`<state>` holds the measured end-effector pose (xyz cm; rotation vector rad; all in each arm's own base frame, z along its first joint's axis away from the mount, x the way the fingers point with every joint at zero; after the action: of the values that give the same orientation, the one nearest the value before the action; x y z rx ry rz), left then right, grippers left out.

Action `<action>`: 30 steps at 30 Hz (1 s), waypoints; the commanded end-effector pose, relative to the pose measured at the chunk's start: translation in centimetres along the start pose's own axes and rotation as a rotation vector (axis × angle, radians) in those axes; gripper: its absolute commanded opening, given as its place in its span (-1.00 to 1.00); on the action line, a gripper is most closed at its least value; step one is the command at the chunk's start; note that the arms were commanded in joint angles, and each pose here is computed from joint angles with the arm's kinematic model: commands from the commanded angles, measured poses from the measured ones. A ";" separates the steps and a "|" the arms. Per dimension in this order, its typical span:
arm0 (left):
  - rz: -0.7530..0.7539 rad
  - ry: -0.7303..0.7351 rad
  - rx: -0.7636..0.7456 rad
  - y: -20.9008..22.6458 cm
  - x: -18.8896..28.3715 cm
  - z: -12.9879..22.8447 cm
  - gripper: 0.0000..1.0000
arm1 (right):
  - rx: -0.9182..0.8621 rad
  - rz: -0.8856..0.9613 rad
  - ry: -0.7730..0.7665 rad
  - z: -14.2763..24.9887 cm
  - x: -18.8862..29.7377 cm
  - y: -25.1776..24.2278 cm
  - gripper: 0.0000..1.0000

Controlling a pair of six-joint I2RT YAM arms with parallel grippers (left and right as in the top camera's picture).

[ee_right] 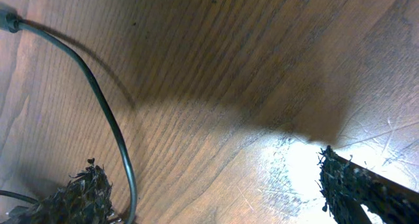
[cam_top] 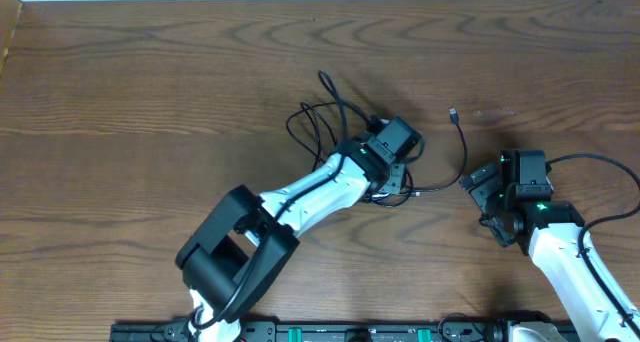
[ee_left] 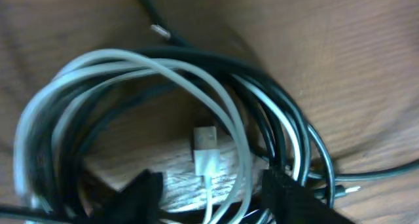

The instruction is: Untangle cables

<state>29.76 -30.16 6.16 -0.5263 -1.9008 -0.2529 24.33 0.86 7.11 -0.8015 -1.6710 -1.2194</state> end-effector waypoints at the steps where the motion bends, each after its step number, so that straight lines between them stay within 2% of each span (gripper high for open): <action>1: -0.010 0.006 -0.012 -0.2 -0.6 0.0 -0.16 | 0.014 0.000 -0.011 -0.2 0.1 0.0 0.99; 8: -0.006 -0.006 -0.010 -0.2 -0.7 -0.2 -0.85 | 0.014 0.002 -0.010 -0.2 0.1 0.0 0.99; 15: 0.014 -0.071 -0.010 -0.5 1.6 -1.6 -0.85 | 0.017 0.002 -0.008 -0.2 0.1 0.0 0.99; 24: 0.051 -0.245 -0.021 0.1 8.3 -4.7 -0.84 | 0.022 -0.021 0.051 0.6 0.2 0.3 0.99; 30: 0.049 -0.339 0.032 2.2 11.8 -6.3 -0.84 | 0.232 -0.113 0.238 3.2 0.6 1.2 0.99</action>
<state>31.42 -28.88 17.40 -0.6303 -2.1557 -0.1183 24.23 2.63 7.20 -0.6113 -1.6425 -1.1751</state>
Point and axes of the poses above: each gripper's point midway between its finger pads, its own x axis back along the fingers, its own y axis along the line the jaws close on, z = x × y, the point moved 4 cm from there along x, back along the fingers, and after that the axes turned 14 degrees about -x, right-handed, at the moved point
